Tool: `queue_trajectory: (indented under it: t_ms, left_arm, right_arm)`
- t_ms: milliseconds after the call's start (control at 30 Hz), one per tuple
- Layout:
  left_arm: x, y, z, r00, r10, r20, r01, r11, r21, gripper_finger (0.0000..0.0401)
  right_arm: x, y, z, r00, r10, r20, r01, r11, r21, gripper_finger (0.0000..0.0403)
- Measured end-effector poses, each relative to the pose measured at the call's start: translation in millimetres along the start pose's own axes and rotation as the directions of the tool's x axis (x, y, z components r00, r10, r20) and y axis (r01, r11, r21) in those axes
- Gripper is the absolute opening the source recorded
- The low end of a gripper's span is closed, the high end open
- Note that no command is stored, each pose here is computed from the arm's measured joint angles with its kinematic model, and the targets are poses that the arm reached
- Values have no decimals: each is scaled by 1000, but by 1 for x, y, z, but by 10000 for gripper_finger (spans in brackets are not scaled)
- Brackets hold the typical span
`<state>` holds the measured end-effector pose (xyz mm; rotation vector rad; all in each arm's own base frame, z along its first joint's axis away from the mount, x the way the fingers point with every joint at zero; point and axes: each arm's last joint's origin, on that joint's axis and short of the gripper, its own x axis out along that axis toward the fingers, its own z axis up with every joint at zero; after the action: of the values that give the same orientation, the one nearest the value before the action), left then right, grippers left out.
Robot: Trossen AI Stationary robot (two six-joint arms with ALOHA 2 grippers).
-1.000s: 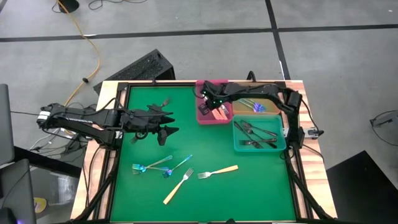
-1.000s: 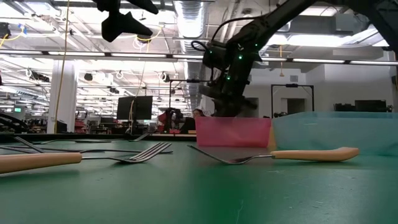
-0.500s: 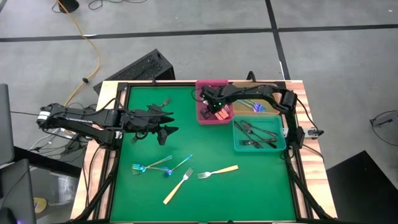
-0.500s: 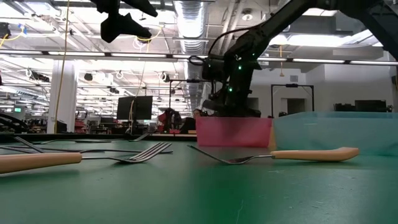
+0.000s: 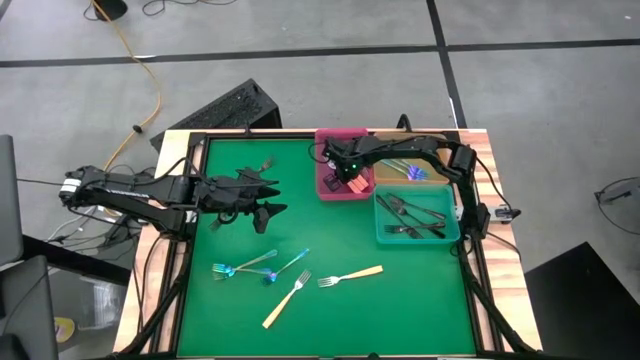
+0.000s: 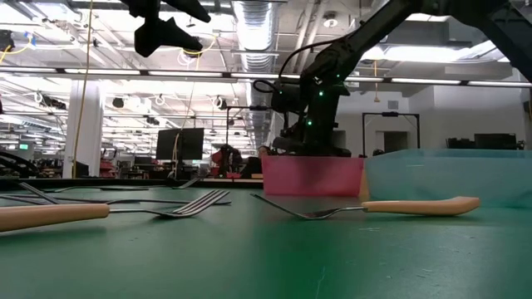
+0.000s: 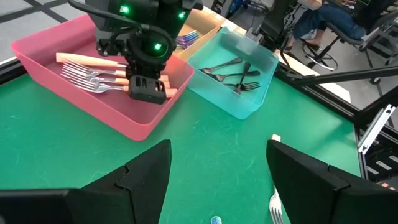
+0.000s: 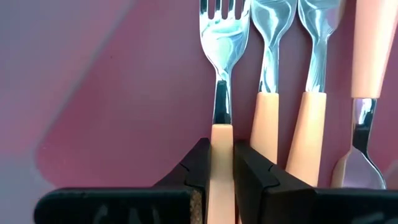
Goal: Sort silverware by color (type)
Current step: Put the yellow fork into the pink bin
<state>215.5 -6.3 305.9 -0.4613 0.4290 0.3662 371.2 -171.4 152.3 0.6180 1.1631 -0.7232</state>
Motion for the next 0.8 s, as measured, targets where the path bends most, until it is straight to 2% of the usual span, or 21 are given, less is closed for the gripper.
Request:
queue_trajectory:
  t_ms: [167,567,800]
  left_arm:
    - [0,0,0,1000,0,0,0,1000,0,247]
    - [0,0,0,1000,-5,-4,5,1000,0,247]
    - [0,0,0,1000,-5,-6,5,1000,1,247]
  right_arm:
    - [0,0,0,1000,0,0,0,1000,5,112]
    - [0,0,0,1000,5,5,-5,1000,-1,111]
    - [-2,1,0,999,43,-17,-44,999,-22,157]
